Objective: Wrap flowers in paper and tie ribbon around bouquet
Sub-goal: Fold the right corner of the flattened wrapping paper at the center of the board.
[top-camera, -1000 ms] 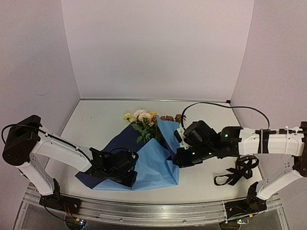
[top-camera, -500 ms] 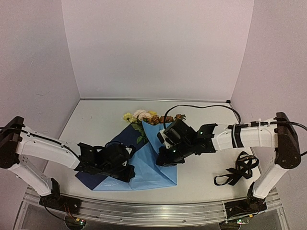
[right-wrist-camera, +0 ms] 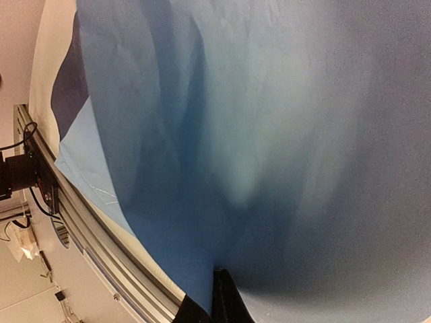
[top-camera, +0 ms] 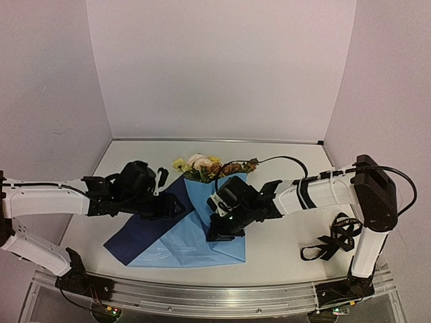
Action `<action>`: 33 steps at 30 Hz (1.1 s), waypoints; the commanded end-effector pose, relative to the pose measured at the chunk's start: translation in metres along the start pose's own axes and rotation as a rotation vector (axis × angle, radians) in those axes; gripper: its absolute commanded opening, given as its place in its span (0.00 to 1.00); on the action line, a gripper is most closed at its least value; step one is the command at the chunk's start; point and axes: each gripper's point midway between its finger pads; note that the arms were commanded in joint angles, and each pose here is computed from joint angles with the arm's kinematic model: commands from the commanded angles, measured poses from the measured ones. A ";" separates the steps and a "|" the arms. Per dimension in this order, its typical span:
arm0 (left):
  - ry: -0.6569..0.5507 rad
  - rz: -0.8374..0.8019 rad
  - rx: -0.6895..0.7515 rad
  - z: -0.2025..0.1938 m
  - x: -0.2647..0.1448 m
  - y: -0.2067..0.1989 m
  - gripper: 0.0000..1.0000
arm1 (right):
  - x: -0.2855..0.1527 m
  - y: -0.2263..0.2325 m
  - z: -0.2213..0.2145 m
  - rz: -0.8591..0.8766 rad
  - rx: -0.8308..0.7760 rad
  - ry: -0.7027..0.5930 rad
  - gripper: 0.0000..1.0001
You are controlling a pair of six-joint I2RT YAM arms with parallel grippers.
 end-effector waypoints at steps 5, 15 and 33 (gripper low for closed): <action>0.007 -0.068 -0.026 0.055 0.010 -0.006 0.69 | 0.009 0.015 0.009 0.058 -0.018 0.010 0.02; 0.121 -0.132 -0.010 0.069 0.030 0.005 0.70 | 0.010 0.010 0.009 0.110 -0.003 0.052 0.03; 0.277 -0.127 -0.002 0.077 0.075 0.024 0.42 | 0.012 0.013 -0.004 0.183 -0.012 0.137 0.12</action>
Point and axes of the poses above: each gripper's point midway between its finger pads, its own x axis out along the fingers, its own y axis along the line the jaws close on, z = x × y, and after that the axes turned 3 degrees about x, right-handed
